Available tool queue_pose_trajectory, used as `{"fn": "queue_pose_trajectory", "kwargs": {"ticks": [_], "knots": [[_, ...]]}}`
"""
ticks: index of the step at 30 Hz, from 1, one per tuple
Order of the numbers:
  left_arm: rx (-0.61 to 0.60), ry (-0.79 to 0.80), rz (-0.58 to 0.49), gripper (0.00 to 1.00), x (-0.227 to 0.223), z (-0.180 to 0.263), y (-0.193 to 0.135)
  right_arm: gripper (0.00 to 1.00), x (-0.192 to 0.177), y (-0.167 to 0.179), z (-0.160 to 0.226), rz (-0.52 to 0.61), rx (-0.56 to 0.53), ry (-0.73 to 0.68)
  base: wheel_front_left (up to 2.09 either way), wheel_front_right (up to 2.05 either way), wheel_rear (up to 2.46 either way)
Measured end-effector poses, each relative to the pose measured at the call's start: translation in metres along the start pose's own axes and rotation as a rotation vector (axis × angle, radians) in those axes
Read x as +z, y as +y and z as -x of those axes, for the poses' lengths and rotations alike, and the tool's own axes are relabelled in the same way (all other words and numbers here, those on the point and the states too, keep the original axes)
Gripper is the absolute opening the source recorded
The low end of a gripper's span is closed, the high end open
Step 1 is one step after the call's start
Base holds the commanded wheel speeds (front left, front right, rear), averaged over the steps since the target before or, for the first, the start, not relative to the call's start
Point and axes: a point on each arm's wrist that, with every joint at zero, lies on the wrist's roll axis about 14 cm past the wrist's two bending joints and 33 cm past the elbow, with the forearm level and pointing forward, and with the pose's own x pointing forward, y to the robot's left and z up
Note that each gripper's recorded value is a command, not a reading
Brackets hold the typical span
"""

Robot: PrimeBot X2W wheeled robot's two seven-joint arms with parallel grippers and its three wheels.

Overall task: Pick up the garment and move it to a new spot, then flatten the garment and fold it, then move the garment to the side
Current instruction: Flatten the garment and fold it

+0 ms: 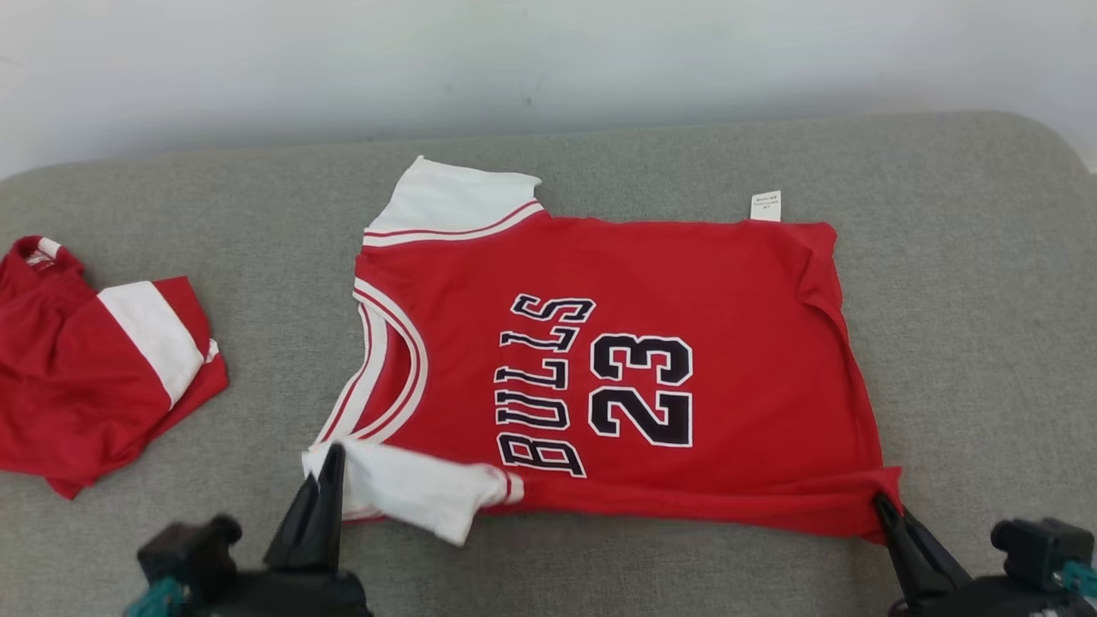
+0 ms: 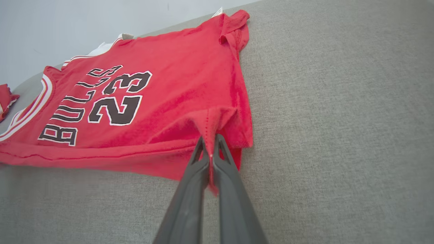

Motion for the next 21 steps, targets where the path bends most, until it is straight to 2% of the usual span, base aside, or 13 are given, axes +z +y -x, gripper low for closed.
{"fn": "queue_pose_trajectory", "kwargs": {"ticks": [5, 12, 13, 14, 15, 21], "knots": [[-0.065, 0.025, -0.043, 0.0, 0.002, -0.035, -0.007, 0.0, 0.009, -0.003, -0.017, 0.016, 0.001, 0.001, 0.0, 0.0, 0.0], [-0.082, 0.082, -0.071, 0.0, -0.014, -0.068, -0.004, 0.0, 0.017, -0.015, -0.039, 0.028, -0.029, -0.013, 0.0, 0.0, 0.0], [-0.087, 0.091, -0.075, 0.0, -0.017, -0.07, -0.005, 0.41, 0.016, -0.016, -0.041, 0.031, -0.032, -0.012, 0.0, 0.0, 0.0], [-0.085, 0.093, -0.082, 0.42, -0.019, -0.072, -0.003, 1.0, 0.015, -0.016, -0.042, 0.034, -0.032, -0.011, 0.0, 0.0, 0.0], [-0.088, 0.096, -0.097, 1.0, -0.02, -0.074, -0.004, 1.0, 0.014, -0.016, -0.043, 0.035, -0.032, -0.011, 0.0, 0.0, 0.0], [-0.065, 0.056, -0.104, 1.0, -0.012, -0.069, 0.002, 1.0, 0.015, -0.022, -0.034, 0.031, -0.05, -0.051, 0.0, 0.0, 0.0]]}}
